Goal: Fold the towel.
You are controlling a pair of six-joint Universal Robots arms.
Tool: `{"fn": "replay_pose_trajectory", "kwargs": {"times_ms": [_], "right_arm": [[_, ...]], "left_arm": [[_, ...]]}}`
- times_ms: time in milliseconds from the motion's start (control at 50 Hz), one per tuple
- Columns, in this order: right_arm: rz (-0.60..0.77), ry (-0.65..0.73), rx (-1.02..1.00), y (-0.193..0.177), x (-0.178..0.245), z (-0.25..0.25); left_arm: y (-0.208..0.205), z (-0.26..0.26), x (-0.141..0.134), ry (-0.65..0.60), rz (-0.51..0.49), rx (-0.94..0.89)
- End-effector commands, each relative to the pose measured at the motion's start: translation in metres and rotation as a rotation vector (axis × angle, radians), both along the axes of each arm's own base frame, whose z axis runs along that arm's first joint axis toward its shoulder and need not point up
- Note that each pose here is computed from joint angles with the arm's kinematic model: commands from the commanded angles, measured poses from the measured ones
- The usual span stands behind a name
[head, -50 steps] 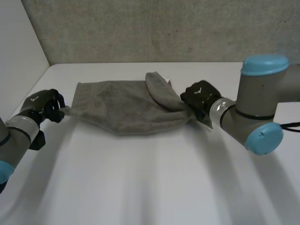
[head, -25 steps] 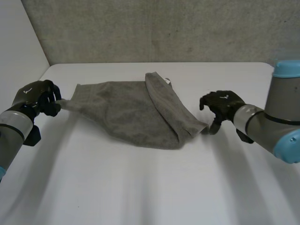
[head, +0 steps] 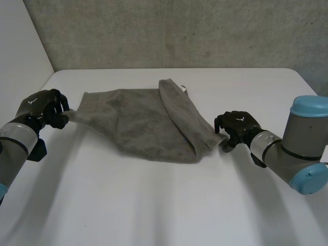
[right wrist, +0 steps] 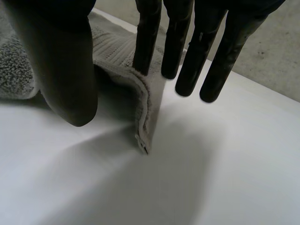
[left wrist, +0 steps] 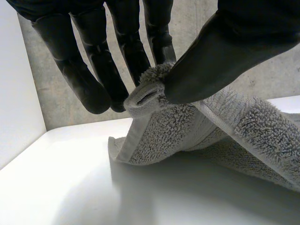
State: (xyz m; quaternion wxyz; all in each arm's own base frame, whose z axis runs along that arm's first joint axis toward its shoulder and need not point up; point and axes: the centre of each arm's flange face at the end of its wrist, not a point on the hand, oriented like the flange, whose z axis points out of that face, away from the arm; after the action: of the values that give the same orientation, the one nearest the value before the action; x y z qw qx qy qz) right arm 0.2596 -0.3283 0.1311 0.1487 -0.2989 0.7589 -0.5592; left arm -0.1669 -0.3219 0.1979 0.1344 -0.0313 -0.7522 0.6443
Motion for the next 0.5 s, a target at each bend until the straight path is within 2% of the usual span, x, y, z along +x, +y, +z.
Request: {"fn": "replay_pose_trajectory", "kwargs": {"times_ms": [20, 140, 180, 200, 220, 240, 280, 300, 340, 360, 440, 460, 500], "right_arm": [[0.006, -0.007, -0.023, -0.009, 0.010, -0.008], [0.003, -0.028, -0.059, -0.020, 0.013, 0.009], [-0.013, -0.059, -0.136, -0.025, 0.008, 0.049], [-0.013, -0.059, -0.137, -0.025, 0.008, 0.049], [-0.018, -0.076, -0.197, -0.025, 0.006, 0.078], [-0.018, -0.076, -0.197, -0.025, 0.006, 0.078], [-0.039, -0.092, -0.306, -0.022, -0.006, 0.132], [-0.039, -0.092, -0.307, -0.022, -0.006, 0.132], [-0.069, -0.086, -0.366, -0.017, -0.024, 0.180], [-0.070, -0.086, -0.366, -0.017, -0.024, 0.180], [-0.093, -0.022, -0.434, 0.003, -0.044, 0.244], [-0.093, -0.022, -0.434, 0.003, -0.044, 0.245], [-0.090, 0.099, -0.442, 0.014, -0.052, 0.261]], "left_arm": [[-0.001, -0.001, 0.001, -0.001, 0.005, 0.002], [-0.001, 0.001, 0.001, -0.002, 0.003, 0.001], [-0.001, 0.003, 0.000, -0.002, 0.003, -0.002], [-0.001, 0.006, 0.000, -0.001, 0.003, -0.012], [-0.002, 0.014, 0.000, 0.000, 0.001, -0.034], [-0.002, 0.014, 0.000, 0.000, 0.001, -0.034], [0.001, 0.033, 0.003, 0.002, 0.001, -0.082], [0.001, 0.033, 0.003, 0.002, 0.001, -0.082], [0.005, 0.056, 0.002, 0.003, -0.008, -0.119], [0.005, 0.056, 0.002, 0.003, -0.008, -0.119], [0.019, 0.096, 0.003, -0.006, -0.018, -0.137], [0.019, 0.096, 0.003, -0.006, -0.018, -0.137], [0.028, 0.125, 0.002, -0.008, -0.024, -0.165]]}}
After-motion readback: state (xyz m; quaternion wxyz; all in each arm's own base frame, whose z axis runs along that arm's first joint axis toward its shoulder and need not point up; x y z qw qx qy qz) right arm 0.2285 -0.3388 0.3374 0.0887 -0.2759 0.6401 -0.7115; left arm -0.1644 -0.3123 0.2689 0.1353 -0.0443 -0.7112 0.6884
